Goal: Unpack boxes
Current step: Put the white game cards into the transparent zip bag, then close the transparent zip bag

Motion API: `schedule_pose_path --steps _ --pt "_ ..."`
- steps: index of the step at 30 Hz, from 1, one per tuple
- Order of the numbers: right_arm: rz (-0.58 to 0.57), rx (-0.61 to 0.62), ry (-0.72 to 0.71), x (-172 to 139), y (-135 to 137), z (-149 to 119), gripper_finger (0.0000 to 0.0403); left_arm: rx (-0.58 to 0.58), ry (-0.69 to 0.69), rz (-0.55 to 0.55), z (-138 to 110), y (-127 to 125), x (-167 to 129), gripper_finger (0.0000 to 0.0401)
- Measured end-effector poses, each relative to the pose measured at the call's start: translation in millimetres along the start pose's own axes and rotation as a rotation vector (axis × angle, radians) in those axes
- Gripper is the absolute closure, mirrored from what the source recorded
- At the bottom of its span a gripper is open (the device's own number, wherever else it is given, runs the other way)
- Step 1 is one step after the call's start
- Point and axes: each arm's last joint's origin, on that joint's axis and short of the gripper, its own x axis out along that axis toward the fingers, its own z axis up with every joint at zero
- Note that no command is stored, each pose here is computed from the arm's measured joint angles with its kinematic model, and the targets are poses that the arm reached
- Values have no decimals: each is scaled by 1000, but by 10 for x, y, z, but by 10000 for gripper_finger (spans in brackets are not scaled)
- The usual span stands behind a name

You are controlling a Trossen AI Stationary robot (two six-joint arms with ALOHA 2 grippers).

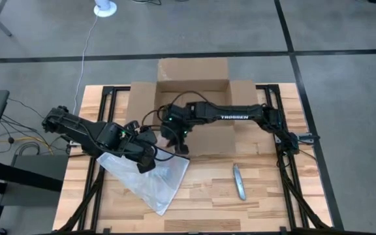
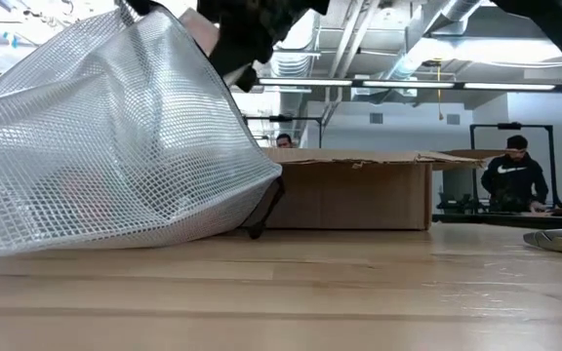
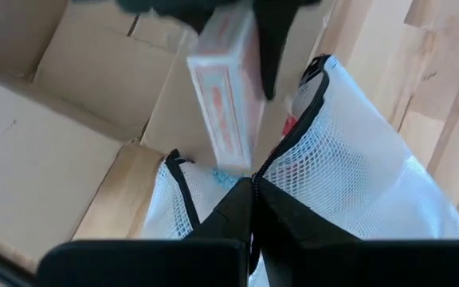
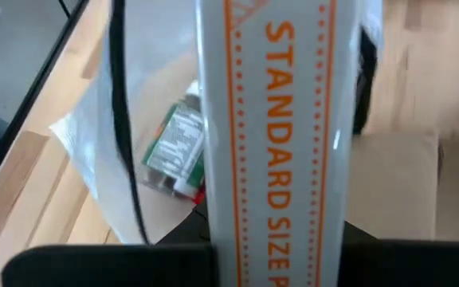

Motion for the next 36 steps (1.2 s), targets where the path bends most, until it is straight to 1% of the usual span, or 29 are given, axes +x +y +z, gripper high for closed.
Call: schedule_pose_path --steps 2,4,6,7,9,10,11,13,16,20,22,24,26,32,34,36 --pt "18 31 -3 121 -8 -36 356 5 -10 -8 11 -10 1 401" --pt "77 66 -4 305 -9 -78 356 2 -17 -13 17 -13 -2 401" --pt "122 101 26 497 12 -151 356 -2 -28 -22 29 -20 -6 401" --pt "129 100 14 548 35 -141 356 0 -31 -23 32 -21 -8 401" --pt "149 97 38 646 103 -172 356 1 -35 -28 38 -26 -9 401" --pt "158 85 23 692 130 -162 356 2 -35 -27 37 -25 -9 401" --pt "163 81 19 718 169 -154 349 1 -38 -30 40 -28 -10 401" --pt "175 86 18 798 245 -154 320 3 -38 -32 42 -30 -8 401" --pt "193 101 -12 864 323 -121 259 0 -43 -37 46 -35 -9 401" --pt "201 144 -41 938 332 -104 178 -4 -44 -34 46 -31 -11 401" --pt "198 172 -28 951 338 -118 148 -13 -44 -36 48 -36 -7 401" --pt "194 177 -10 933 317 -135 129 -22 -43 -39 48 -38 -8 401" --pt "186 170 27 834 265 -159 121 -28 -33 -44 34 -45 -13 401" --pt "139 156 84 266 34 -155 118 -55 12 -77 -42 -99 -49 401" --pt "109 141 117 88 -10 -172 118 -65 31 -93 -83 -130 -72 401" --pt "51 99 162 -71 -38 -199 118 -78 55 -103 -140 -167 -102 401"
